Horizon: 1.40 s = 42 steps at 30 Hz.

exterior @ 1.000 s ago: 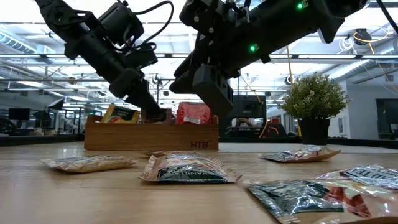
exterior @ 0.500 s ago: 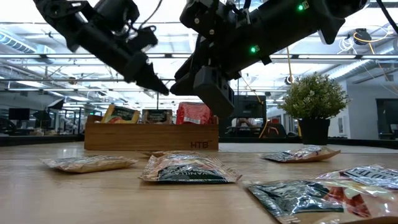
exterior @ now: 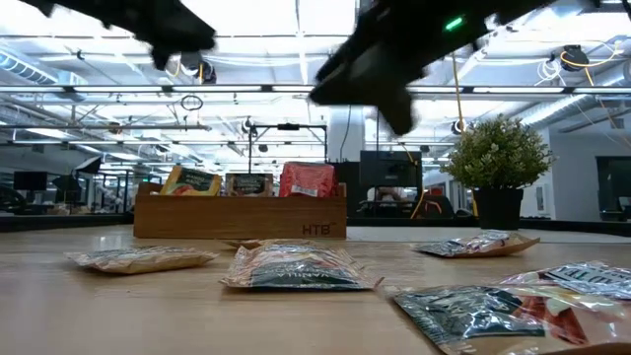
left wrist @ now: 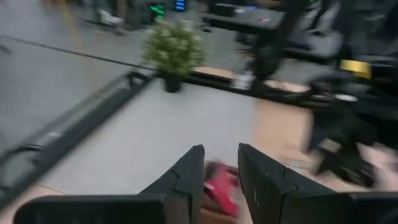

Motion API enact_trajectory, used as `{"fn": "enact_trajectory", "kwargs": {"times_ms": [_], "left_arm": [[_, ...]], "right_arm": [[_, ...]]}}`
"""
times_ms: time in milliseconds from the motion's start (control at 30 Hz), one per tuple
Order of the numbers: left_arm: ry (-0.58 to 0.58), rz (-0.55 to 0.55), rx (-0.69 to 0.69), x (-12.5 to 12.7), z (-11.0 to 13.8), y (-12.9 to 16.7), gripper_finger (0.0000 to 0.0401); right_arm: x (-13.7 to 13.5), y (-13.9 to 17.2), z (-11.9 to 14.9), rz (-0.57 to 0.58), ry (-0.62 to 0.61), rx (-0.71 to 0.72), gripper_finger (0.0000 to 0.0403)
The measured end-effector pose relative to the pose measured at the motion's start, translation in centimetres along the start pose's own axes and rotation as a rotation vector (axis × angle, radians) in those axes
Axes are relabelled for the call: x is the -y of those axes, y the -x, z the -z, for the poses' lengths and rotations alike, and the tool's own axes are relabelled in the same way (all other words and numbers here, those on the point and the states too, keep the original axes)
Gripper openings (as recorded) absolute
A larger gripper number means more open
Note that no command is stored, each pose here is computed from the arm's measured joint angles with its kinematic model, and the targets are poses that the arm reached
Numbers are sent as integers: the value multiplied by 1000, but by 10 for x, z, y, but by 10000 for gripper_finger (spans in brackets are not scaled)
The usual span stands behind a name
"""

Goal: Pick & Place Tea
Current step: Put the brown tea bag into the middle section of the wooden organizer

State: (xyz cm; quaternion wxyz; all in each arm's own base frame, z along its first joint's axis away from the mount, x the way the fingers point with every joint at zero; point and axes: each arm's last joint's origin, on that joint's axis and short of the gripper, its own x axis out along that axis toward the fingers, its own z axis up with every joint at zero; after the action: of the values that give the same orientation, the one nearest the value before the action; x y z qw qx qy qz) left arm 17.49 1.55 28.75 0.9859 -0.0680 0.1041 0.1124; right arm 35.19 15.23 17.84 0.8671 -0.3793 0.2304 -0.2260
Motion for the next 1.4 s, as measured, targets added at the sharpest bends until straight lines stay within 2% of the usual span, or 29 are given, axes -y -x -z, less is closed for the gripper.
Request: {"fn": "enact_trajectory", "kwargs": {"times_ms": [100, 167, 267, 433, 500, 567, 733, 867, 967, 1067, 1133, 1267, 1400], "left_arm": [[47, 115, -18, 6, 1, 28, 102], [67, 194, -3, 10, 2, 42, 102], [121, 280, 7, 14, 4, 57, 102], [157, 344, 70, 17, -2, 69, 102], [152, 354, 86, 18, -3, 69, 102], [157, 355, 91, 18, -4, 69, 102], [158, 356, 98, 19, -5, 67, 102], [157, 356, 96, 19, -5, 67, 102], [157, 355, 96, 19, -5, 67, 102], [156, 355, 97, 19, -5, 67, 102], [156, 355, 97, 19, -5, 67, 102], [156, 355, 97, 19, -5, 67, 102], [155, 355, 97, 19, -5, 67, 102]], "right_arm": [[9, 29, 4, -41, -79, 50, 145], [16, 53, 7, -112, -133, 113, 145], [23, 90, 11, -332, -263, 246, 144], [23, 145, 20, -842, -511, 469, 143], [16, 163, 27, -957, -541, 526, 143], [7, 177, 33, -997, -534, 543, 143], [-18, 198, 35, -872, -466, 493, 147], [-45, 207, 17, -785, -348, 398, 177], [-63, 201, 10, -615, -147, 254, 206], [-67, 184, 20, -450, 27, 74, 221], [-64, 170, 30, -430, 42, -52, 222], [-63, 143, 57, -483, 32, -283, 213], [-62, 125, 82, -479, 37, -372, 208]]}}
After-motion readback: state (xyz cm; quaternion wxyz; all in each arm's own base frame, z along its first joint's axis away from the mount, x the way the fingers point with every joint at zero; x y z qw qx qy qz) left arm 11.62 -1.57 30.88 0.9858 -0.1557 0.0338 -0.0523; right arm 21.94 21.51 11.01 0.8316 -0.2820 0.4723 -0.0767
